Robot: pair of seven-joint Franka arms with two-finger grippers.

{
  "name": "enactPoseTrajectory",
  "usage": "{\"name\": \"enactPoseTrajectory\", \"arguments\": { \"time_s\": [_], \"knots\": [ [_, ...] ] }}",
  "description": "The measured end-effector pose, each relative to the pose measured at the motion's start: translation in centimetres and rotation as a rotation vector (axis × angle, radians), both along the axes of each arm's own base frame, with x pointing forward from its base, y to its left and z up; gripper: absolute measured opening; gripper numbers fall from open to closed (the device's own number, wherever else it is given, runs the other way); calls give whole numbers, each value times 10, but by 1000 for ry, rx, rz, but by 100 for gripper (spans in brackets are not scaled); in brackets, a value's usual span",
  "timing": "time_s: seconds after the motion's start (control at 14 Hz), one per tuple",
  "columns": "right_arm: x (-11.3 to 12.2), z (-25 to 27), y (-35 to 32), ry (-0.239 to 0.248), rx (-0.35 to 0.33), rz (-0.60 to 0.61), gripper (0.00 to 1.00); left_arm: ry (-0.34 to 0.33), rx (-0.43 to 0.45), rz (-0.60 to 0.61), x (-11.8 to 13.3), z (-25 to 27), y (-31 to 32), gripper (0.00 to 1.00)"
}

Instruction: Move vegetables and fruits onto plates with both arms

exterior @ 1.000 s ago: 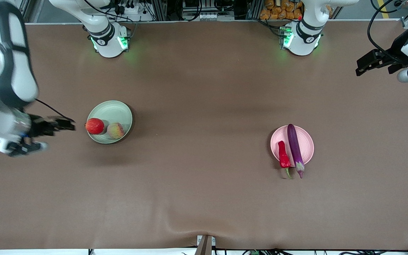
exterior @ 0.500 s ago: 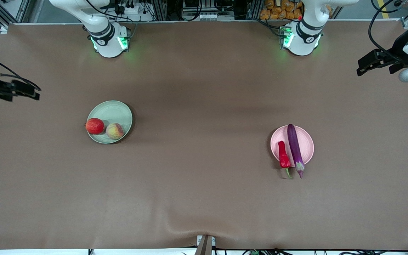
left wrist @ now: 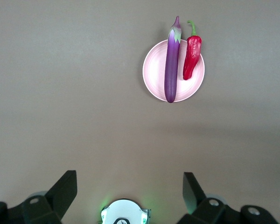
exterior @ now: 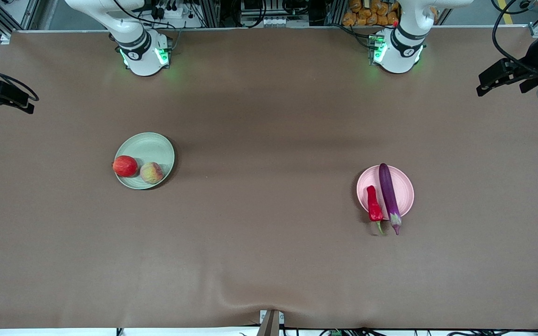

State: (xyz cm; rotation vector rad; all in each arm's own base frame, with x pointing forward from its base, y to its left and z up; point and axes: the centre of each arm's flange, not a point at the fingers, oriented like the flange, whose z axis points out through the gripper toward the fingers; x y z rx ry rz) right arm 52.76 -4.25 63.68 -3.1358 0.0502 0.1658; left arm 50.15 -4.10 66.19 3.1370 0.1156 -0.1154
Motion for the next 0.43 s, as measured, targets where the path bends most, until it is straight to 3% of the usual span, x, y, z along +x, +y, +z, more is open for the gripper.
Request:
{"name": "enactPoseTrajectory", "arguments": {
  "time_s": [0.43],
  "knots": [
    [0, 1, -3, -3, -1, -5, 100, -39, -4, -2, -3, 12, -1, 100]
  ]
}}
